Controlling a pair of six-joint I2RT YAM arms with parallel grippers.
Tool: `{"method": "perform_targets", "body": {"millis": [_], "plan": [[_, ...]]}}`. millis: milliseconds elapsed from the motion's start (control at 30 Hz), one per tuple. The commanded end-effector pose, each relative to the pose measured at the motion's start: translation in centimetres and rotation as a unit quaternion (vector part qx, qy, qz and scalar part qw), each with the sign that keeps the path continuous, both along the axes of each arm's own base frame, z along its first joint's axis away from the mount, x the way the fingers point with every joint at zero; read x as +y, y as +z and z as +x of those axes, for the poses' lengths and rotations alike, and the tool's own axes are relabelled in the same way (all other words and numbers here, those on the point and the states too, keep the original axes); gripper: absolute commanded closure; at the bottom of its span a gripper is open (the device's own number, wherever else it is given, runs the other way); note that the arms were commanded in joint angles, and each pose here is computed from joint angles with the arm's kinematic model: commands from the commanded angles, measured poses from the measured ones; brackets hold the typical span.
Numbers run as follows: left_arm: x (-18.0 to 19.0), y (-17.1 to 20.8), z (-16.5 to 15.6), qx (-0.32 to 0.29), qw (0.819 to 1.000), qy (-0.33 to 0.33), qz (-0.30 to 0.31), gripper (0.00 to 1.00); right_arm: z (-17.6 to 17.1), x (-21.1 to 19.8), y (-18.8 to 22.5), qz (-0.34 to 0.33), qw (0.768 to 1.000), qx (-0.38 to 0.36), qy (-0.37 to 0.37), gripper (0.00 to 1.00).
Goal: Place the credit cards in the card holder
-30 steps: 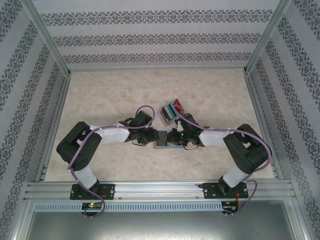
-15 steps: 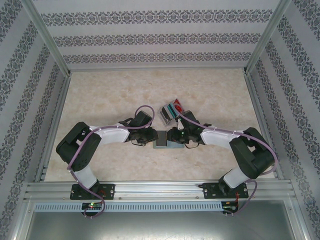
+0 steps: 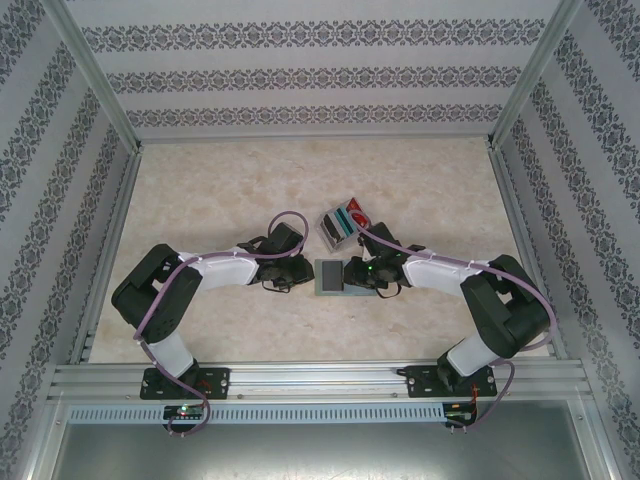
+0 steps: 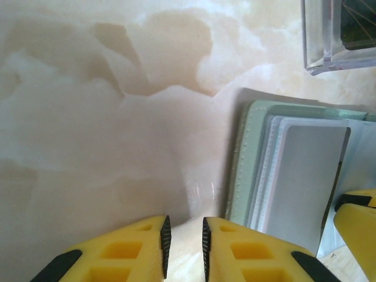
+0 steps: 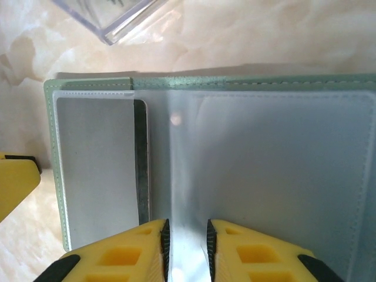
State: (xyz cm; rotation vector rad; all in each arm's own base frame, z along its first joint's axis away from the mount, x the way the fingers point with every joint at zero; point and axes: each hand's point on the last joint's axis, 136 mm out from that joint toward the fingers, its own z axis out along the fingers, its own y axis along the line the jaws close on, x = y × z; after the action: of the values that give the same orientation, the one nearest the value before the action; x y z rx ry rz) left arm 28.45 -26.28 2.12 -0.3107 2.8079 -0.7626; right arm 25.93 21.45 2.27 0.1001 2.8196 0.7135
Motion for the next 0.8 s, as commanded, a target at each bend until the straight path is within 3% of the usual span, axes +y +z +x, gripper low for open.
{"method": "perform_targets", "body": {"millis": [0,167,467,767], "plan": [[0.8,-0.1,-0.9,0.008,1.0,0.003,0.02,0.75,-0.4,-0.9,0.4,-0.021,1.0,0.001,0.004,0.73],[0.6,0.7,-0.8,0.0,1.0,-0.003,0.013,0.73,0.2,-1.0,2.7,-0.015,0.999,-0.032,0.001,0.71],[0.2,1.9,-0.3,-0.017,1.0,-0.003,0.002,0.71,1.3,-3.0,4.8,-0.07,0.995,-0.068,-0.014,0.64],[-0.3,4.5,2.0,-0.053,0.999,0.007,-0.009,0.65,6.9,-5.8,9.4,-0.114,0.985,-0.128,-0.031,0.55]]}}
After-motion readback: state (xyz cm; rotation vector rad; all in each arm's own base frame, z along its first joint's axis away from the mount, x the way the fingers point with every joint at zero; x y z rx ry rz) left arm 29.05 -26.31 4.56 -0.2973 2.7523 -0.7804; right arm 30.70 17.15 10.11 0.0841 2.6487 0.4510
